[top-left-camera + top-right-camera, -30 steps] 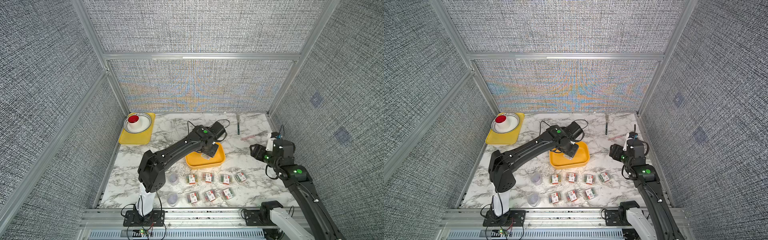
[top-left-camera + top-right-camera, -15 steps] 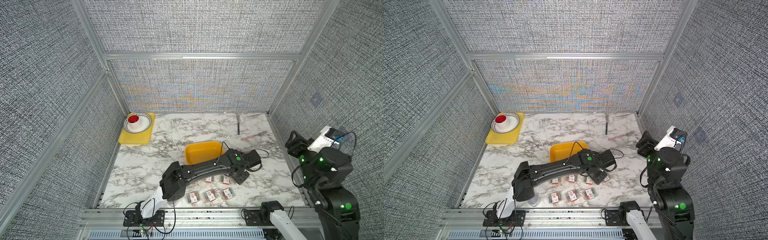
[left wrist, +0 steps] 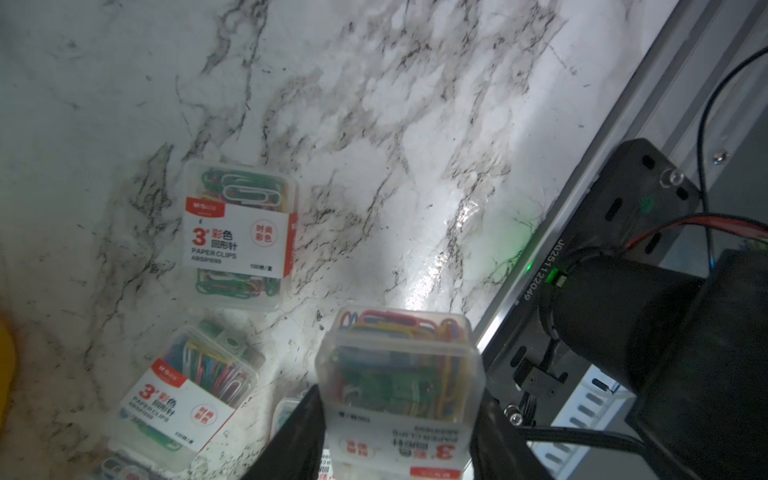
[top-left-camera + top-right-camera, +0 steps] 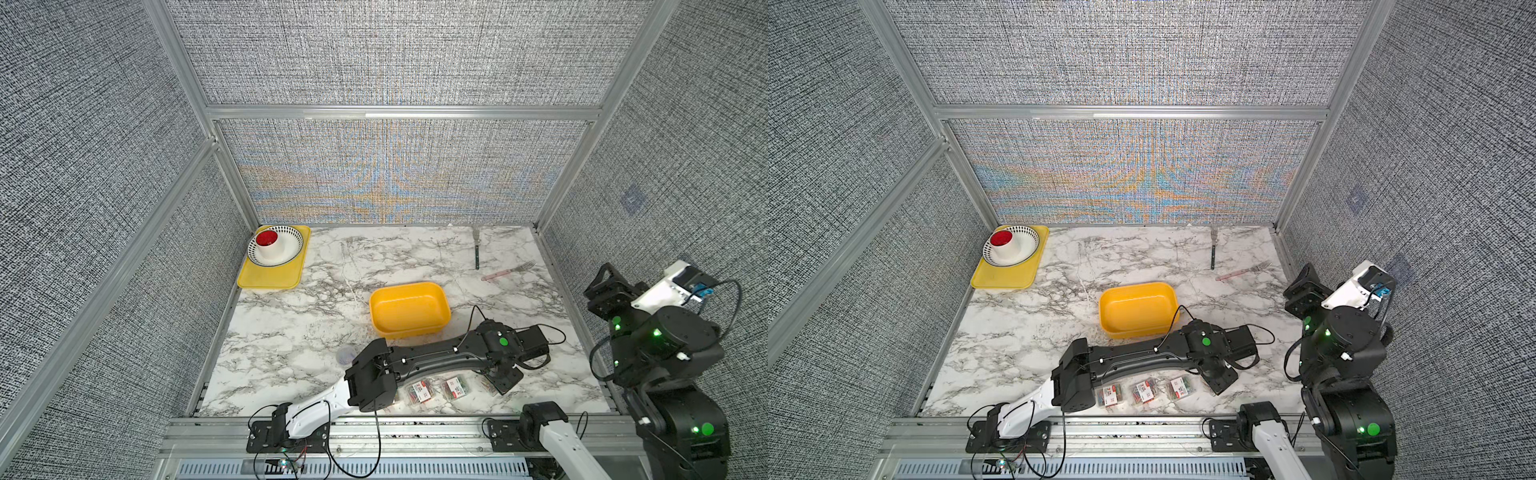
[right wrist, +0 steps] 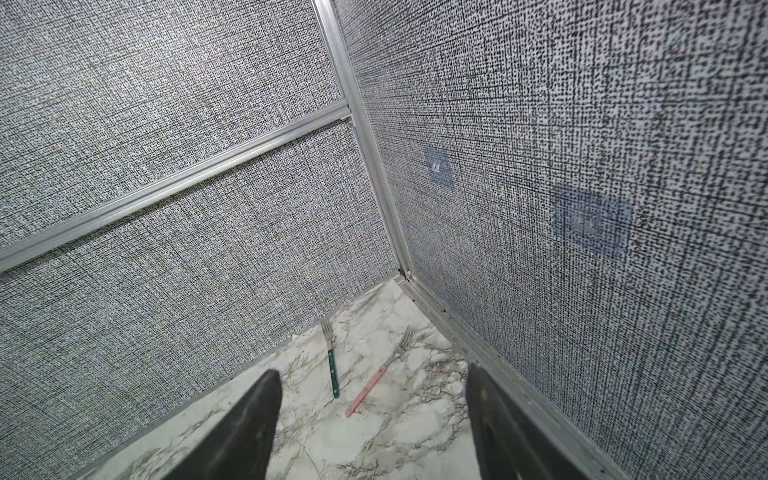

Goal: Take the paper clips out of the storage box
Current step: Place the boxed paper clips at the center of the board.

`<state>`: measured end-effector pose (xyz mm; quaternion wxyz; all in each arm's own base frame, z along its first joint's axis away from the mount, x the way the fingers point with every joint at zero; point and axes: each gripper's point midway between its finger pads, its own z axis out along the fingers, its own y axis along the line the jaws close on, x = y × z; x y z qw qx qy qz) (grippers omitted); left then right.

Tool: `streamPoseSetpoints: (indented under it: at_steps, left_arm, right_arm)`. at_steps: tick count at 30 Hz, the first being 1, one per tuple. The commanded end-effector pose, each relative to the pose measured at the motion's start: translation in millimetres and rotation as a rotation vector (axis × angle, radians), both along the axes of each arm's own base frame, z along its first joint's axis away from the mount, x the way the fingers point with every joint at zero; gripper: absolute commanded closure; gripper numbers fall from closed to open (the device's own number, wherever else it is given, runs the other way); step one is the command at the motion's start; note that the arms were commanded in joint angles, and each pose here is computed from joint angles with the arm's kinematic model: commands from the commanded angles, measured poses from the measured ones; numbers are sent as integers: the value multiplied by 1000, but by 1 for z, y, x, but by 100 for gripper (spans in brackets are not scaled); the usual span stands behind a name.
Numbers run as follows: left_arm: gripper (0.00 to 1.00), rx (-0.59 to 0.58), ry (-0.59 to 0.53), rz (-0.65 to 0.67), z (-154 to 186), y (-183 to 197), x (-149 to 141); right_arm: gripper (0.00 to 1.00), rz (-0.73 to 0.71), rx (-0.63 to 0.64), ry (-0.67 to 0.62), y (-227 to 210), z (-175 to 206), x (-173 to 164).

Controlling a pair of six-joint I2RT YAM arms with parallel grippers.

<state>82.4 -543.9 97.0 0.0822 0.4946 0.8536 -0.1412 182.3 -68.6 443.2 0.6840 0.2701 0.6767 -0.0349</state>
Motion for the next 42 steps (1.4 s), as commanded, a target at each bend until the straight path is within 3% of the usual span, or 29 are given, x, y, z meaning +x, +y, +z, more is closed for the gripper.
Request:
streamPoseSetpoints:
  at_steps: [1, 18, 42]
  left_arm:
    - [46, 33, -12, -31, -7, 3, 1]
    - [44, 65, -101, -119, -30, -6, 13]
    - [39, 106, -86, -149, -54, -5, 12]
  right_arm:
    - [27, -2, 17, -27, 0, 3, 0]
    - [27, 35, 20, -21, 7, -8, 14]
    - [27, 62, 17, -24, 11, -12, 14]
